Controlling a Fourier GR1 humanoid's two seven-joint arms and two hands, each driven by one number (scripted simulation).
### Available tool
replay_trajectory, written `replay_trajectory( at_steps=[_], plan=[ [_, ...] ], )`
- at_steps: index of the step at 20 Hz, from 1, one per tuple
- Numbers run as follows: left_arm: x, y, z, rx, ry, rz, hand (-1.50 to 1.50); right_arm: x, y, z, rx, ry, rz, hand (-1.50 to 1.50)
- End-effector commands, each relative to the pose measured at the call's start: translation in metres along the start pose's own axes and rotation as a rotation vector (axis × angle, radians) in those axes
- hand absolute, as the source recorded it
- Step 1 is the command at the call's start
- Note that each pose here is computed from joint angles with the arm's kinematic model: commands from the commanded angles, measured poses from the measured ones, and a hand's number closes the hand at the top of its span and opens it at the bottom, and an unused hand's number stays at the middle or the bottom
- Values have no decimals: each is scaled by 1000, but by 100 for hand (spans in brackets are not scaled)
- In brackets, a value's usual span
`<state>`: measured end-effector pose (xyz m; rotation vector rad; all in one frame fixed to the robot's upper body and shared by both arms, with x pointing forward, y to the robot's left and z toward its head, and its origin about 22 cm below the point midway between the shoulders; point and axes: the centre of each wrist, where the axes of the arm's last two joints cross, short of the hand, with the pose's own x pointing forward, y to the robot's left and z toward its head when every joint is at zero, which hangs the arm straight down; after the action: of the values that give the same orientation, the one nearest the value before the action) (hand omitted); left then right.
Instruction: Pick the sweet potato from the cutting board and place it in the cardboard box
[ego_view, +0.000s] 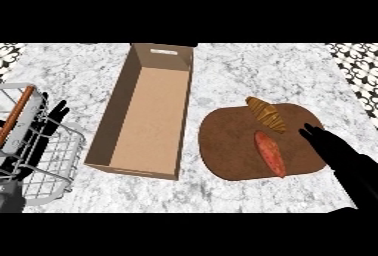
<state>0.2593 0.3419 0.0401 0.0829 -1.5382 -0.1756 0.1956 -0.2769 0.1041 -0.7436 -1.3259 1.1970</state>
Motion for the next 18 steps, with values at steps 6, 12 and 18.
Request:
replay_trajectory(
  at_steps=[6, 12, 18],
  plan=[
    [32, -74, -28, -203, -125, -80, 0, 33, -12, 4, 95, 115, -76, -150],
    [31, -76, -32, -233, -121, -87, 0, 47, -3, -9, 84, 154, -93, -150],
    [26, -83, -26, -219, -109, -90, 0, 32, 10, -21, 146, 215, -63, -150]
  ],
)
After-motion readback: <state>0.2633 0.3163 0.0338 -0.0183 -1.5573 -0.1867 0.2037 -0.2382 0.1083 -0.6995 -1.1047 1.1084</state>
